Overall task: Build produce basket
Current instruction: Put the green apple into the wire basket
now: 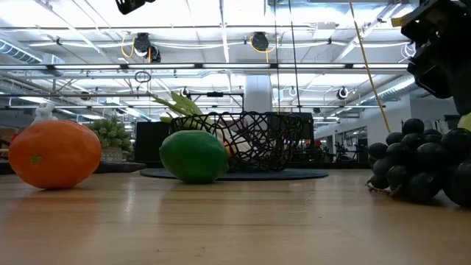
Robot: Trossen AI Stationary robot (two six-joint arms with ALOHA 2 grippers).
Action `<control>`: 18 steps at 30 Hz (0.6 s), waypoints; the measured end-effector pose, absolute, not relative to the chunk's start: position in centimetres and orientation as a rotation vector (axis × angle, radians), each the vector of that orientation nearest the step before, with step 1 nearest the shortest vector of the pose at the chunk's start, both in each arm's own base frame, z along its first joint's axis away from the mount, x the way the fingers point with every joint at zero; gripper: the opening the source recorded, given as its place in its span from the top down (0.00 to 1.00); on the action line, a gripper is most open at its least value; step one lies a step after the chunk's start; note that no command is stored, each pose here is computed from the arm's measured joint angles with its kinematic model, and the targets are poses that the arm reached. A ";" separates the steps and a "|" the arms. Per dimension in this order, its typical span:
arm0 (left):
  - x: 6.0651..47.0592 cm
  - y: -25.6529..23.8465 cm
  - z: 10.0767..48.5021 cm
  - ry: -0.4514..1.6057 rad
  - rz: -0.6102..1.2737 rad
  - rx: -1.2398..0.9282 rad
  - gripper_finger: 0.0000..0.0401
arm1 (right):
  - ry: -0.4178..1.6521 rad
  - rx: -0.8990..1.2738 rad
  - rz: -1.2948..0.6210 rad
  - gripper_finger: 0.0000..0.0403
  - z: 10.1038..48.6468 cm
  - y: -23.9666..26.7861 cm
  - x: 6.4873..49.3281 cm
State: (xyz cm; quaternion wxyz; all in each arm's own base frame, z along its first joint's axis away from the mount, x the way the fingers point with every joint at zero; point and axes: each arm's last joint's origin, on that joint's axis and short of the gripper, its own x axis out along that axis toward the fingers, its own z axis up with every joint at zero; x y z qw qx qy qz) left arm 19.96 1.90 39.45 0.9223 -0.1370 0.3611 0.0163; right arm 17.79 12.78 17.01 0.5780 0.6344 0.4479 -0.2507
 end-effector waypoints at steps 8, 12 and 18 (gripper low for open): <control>20.0 1.9 39.5 0.741 0.042 -0.304 0.78 | 1.013 1.509 -0.460 0.36 17.6 13.3 18.5; 20.0 1.9 39.5 0.737 0.042 -0.304 0.78 | 0.986 1.532 -0.389 0.36 18.2 13.5 18.7; 20.3 1.9 39.8 0.695 0.038 -0.302 0.78 | 0.884 1.566 -0.332 0.36 19.3 13.2 19.1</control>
